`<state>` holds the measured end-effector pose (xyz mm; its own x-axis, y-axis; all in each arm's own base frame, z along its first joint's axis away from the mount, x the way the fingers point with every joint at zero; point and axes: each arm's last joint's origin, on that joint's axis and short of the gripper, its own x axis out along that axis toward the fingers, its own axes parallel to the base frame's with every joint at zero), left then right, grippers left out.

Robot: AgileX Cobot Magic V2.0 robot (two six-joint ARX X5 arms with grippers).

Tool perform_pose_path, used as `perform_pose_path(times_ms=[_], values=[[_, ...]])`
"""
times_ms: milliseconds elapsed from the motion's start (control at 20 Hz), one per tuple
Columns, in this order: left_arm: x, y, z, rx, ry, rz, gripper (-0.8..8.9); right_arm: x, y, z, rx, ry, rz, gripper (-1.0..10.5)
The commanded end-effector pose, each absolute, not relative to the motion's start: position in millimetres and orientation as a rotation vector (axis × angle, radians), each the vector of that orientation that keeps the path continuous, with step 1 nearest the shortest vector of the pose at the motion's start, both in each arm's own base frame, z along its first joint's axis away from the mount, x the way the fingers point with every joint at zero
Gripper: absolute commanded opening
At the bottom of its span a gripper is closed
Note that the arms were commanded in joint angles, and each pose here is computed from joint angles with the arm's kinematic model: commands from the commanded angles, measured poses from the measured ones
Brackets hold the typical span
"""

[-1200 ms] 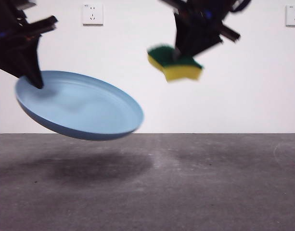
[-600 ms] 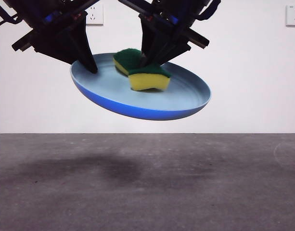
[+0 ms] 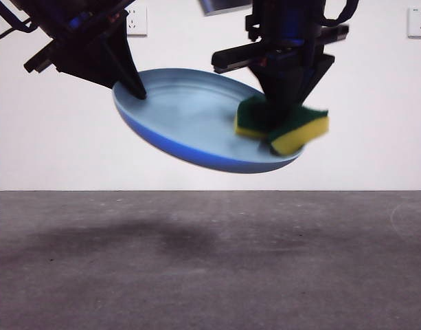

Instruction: Pick up the plate,pick up the cloth,clean the plate with the cloth

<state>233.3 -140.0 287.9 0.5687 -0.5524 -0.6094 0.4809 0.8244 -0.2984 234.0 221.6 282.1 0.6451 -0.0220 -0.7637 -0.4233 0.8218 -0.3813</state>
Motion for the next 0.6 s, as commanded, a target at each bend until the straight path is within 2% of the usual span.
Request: perform_pose_path(times_ms=[50, 150, 250, 350, 450, 500, 600], values=[[230.6, -143.8, 289.3, -0.136, 0.757, -0.685, -0.08, 244.7, 228.0, 288.7, -0.423, 0.765, 0.334, -0.2], [230.6, -143.8, 289.4, -0.136, 0.756, -0.685, -0.08, 247.6, 231.8, 291.1, -0.339, 0.76, 0.451, -0.2], [231.1, -144.0, 290.1, -0.137, 0.746, -0.684, -0.08, 245.0, 238.5, 292.1, -0.218, 0.801, 0.632, -0.2], [232.9, -144.2, 292.2, -0.157, 0.723, -0.675, -0.08, 233.8, 246.3, 289.9, -0.193, 0.868, 0.767, -0.2], [235.6, -143.5, 295.0, -0.171, 0.689, -0.675, -0.08, 220.1, 249.2, 284.2, -0.264, 0.947, 0.781, -0.2], [236.4, -142.5, 295.3, -0.174, 0.686, -0.671, -0.08, 215.9, 245.5, 280.5, -0.318, 0.996, 0.753, -0.2], [237.6, -140.0, 294.9, -0.176, 0.689, -0.66, -0.08, 211.7, 233.4, 274.4, -0.458, 1.061, 0.577, -0.2]])
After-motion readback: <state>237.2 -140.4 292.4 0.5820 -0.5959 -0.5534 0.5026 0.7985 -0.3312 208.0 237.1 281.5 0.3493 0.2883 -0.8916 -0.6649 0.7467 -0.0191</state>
